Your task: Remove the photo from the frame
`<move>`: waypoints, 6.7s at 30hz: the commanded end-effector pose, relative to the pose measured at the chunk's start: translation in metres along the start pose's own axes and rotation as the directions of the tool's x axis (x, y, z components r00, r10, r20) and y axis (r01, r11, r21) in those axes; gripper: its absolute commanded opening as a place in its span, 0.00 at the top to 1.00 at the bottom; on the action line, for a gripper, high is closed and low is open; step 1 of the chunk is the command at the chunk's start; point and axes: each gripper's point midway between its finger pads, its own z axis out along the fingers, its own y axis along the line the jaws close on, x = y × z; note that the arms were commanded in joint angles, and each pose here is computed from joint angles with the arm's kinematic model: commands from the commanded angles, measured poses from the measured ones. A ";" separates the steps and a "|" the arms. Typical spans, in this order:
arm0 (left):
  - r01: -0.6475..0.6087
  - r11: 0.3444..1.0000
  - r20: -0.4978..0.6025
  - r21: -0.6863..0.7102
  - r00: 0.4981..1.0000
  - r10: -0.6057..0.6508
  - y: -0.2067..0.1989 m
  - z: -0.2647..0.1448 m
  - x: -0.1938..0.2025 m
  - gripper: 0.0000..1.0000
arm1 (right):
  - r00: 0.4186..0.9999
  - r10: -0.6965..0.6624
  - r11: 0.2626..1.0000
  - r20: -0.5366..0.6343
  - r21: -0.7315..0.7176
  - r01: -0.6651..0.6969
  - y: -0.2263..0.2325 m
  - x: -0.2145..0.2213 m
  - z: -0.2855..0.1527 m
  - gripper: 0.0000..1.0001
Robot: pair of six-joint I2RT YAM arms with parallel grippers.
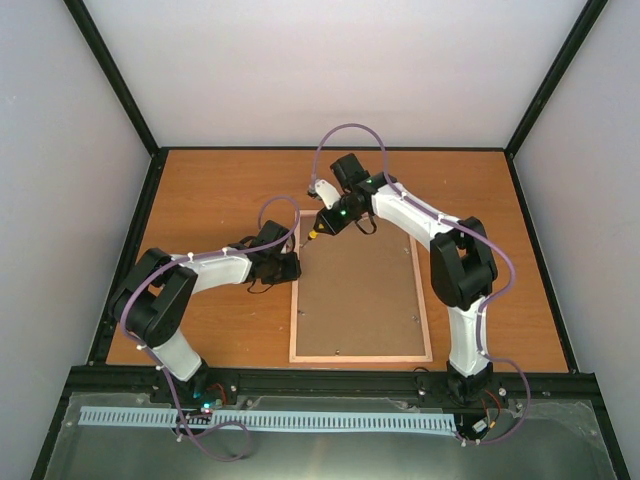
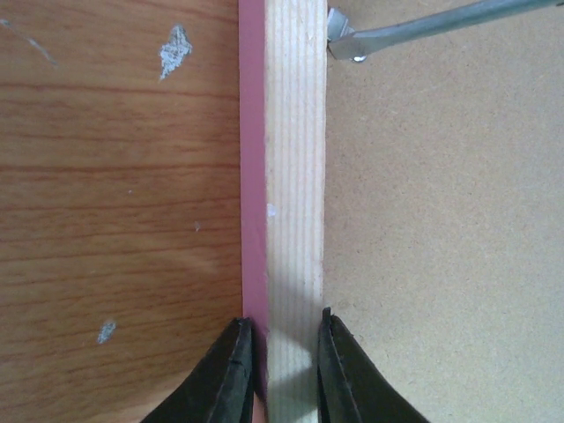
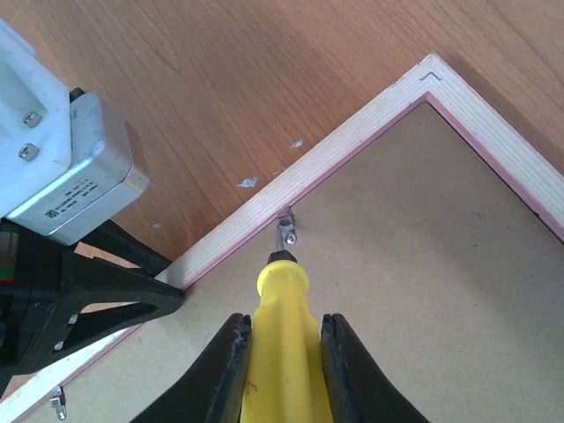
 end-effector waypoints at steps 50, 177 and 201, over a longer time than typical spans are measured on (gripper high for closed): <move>-0.039 0.999 -0.018 0.001 0.999 0.039 -0.004 -0.005 -0.003 0.97 | 0.925 -0.300 0.869 -0.234 0.334 0.366 -0.024 -0.016 -0.091 0.97; -0.061 0.938 0.086 -0.342 0.992 0.096 0.027 -0.067 -0.070 0.48 | 0.987 0.069 0.887 0.144 0.444 -0.126 -0.150 0.102 -0.193 0.97; 0.349 0.927 -0.084 -0.136 0.928 -0.362 -0.004 -0.046 0.074 0.39 | 0.984 0.012 0.906 0.180 0.415 -0.087 -0.199 0.092 -0.174 0.97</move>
